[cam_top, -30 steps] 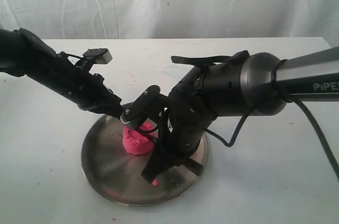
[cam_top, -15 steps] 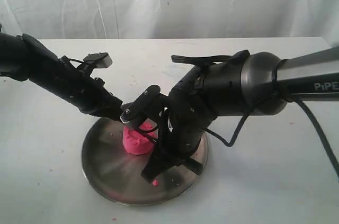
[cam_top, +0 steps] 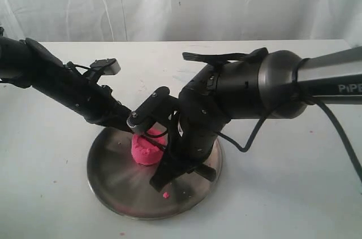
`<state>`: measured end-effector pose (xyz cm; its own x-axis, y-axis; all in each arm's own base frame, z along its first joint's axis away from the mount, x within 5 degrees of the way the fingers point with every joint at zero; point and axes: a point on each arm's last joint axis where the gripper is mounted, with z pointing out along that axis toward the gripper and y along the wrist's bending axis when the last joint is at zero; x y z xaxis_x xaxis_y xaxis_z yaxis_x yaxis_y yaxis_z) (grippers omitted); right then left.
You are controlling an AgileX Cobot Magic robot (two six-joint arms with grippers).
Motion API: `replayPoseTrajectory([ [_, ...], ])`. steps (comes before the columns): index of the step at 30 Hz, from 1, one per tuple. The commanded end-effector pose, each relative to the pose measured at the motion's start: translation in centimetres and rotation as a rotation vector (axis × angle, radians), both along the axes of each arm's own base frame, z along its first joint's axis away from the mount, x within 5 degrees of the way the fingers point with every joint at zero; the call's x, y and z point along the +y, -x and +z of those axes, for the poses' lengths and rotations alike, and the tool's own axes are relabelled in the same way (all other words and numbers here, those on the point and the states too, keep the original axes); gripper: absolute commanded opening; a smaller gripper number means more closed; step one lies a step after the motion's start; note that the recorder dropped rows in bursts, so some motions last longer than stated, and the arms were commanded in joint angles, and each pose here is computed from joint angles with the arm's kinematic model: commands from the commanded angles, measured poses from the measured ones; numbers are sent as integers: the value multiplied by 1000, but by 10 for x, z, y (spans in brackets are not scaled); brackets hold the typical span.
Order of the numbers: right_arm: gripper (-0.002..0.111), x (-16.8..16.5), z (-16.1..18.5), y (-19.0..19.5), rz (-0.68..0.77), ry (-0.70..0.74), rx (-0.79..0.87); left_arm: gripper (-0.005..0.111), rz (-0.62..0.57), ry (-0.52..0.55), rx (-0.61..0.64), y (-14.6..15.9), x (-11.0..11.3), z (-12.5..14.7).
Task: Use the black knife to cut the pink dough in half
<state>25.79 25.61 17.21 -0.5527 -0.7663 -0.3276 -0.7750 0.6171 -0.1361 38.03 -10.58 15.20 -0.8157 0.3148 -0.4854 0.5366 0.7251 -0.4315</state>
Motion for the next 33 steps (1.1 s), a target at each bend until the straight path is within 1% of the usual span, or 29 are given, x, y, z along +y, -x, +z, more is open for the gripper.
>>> replayPoseTrajectory([
  [1,7,2,4,-2,9,-10,-15,0,-16,17,22,3,-3,0],
  [18,7,3,-17,-2,-2,18,35,0,-19,18,24,3,-3,0],
  [24,7,4,-14,-2,-2,9,26,0,-19,18,24,3,-3,0],
  [33,7,3,0,-1,-1,-21,-2,0,-19,18,24,3,-3,0],
])
